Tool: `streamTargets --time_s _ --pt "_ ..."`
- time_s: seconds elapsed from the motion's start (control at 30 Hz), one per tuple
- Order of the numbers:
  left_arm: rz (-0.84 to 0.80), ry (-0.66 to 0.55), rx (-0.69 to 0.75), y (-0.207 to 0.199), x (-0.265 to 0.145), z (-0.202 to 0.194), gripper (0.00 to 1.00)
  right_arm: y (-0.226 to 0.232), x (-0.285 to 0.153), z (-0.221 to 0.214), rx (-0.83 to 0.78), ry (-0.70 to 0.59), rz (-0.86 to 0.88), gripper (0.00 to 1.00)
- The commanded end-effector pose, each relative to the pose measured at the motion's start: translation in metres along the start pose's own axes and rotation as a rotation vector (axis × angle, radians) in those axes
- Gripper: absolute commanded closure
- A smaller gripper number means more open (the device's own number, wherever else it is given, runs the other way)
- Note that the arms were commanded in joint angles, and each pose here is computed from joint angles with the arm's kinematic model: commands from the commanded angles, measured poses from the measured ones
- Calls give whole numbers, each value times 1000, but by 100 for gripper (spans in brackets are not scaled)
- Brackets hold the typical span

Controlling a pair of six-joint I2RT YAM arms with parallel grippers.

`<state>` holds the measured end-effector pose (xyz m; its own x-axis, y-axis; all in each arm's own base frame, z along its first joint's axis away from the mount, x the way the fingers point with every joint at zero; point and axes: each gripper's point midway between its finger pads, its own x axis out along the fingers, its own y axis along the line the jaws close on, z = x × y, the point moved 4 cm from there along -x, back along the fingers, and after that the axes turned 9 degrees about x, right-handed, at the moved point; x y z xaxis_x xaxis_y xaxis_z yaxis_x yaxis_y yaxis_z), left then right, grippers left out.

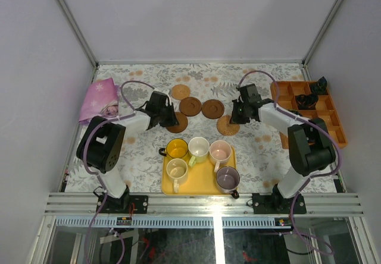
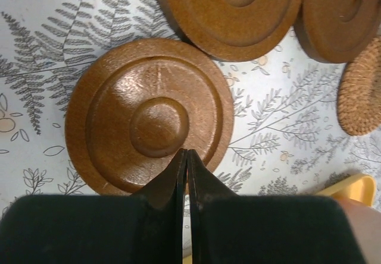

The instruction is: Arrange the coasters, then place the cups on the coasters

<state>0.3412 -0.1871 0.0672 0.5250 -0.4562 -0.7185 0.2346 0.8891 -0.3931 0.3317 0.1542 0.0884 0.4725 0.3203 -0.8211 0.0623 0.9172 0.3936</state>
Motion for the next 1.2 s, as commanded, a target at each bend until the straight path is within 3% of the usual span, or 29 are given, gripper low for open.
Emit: streamTargets --time_s 0.0,0.37,0.77,1.17 --pt "78 -4 -18 11 8 4 100 2 6 -5 0 59 4 100" --pt "246 -2 -135 59 3 9 100 -22 35 -10 35 119 -160 100" --pt "302 -8 -169 93 9 37 100 -90 44 49 178 6 -479 100" --pt "283 -30 -152 101 23 74 100 -73 45 101 172 -77 -399 100"
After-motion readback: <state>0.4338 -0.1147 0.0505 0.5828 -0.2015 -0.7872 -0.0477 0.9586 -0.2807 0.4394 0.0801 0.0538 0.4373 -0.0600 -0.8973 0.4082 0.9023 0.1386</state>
